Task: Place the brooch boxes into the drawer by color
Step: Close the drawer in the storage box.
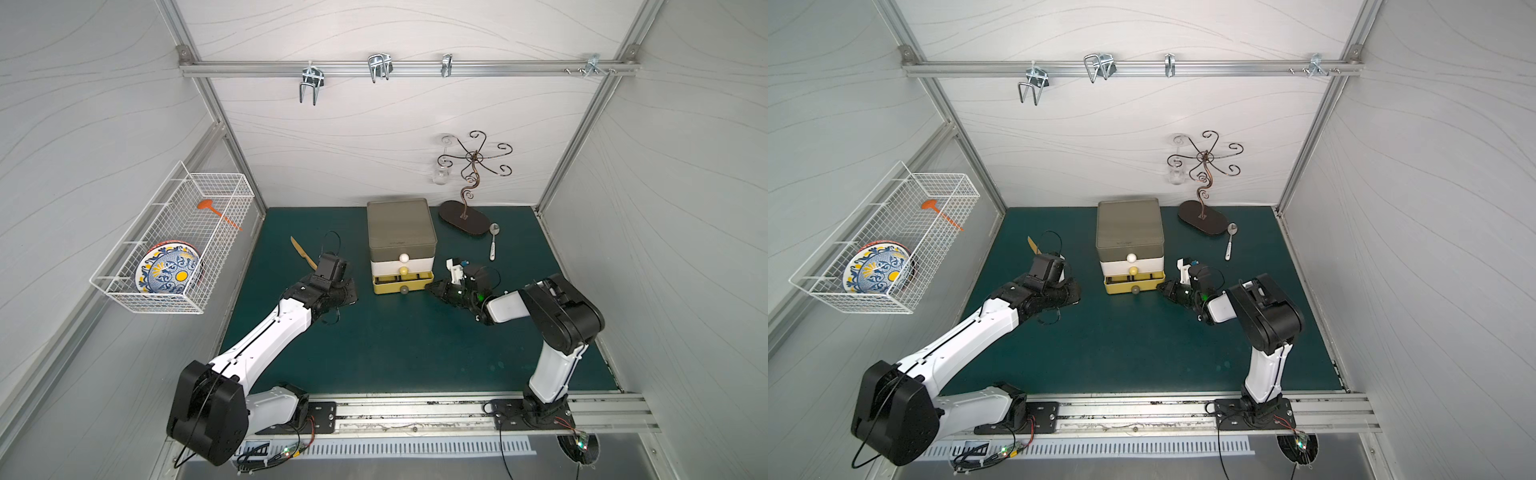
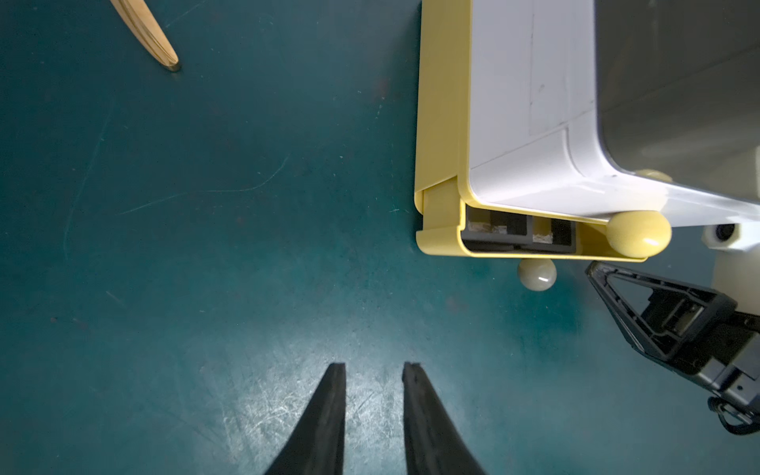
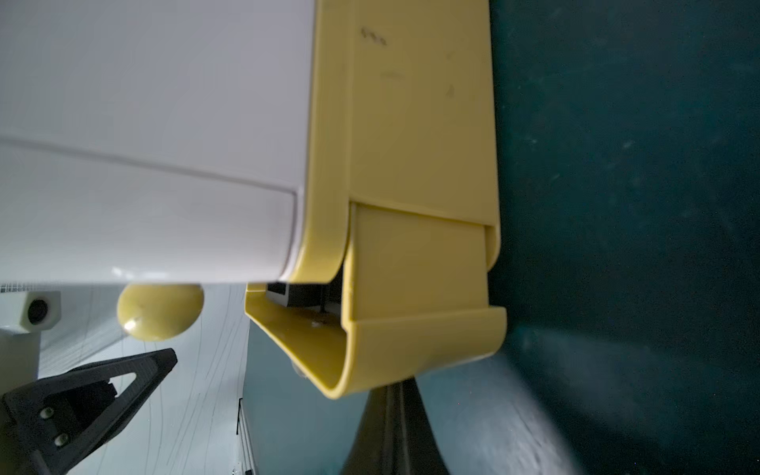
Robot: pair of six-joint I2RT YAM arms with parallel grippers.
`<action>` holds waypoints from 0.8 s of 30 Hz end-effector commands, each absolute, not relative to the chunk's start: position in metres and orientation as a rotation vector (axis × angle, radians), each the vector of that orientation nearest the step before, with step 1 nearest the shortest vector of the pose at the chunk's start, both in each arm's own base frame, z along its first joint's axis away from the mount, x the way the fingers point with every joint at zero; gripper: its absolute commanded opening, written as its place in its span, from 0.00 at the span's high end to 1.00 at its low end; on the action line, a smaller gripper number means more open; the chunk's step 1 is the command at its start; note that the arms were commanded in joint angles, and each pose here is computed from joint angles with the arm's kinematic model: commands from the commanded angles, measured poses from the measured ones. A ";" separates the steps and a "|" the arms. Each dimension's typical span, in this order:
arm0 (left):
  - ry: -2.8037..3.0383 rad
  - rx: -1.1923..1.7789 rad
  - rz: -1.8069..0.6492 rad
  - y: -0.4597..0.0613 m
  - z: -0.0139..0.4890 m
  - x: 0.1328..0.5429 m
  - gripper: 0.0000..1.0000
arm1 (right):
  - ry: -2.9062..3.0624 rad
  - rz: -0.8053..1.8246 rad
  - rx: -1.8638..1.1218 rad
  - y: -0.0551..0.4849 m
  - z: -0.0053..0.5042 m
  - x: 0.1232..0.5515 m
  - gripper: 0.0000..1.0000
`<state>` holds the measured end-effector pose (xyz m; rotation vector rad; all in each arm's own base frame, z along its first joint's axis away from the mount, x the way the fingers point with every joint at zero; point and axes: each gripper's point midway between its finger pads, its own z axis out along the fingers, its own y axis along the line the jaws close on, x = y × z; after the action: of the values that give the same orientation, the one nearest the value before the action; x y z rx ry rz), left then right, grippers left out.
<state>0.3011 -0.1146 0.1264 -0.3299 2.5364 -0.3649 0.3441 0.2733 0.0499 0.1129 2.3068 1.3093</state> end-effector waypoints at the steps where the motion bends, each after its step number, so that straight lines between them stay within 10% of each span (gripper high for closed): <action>1: 2.517 -0.327 -0.341 -0.111 0.130 0.308 0.72 | 2.257 1.353 0.097 0.283 0.056 0.351 1.00; 24: 2.494 -0.375 -0.234 -0.091 0.127 0.310 0.68 | 2.194 1.340 0.202 0.285 0.036 0.380 1.00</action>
<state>0.3064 -0.0981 0.1257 -0.3663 2.5100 -0.2711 0.3676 0.2871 0.0341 0.1813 2.2404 1.3743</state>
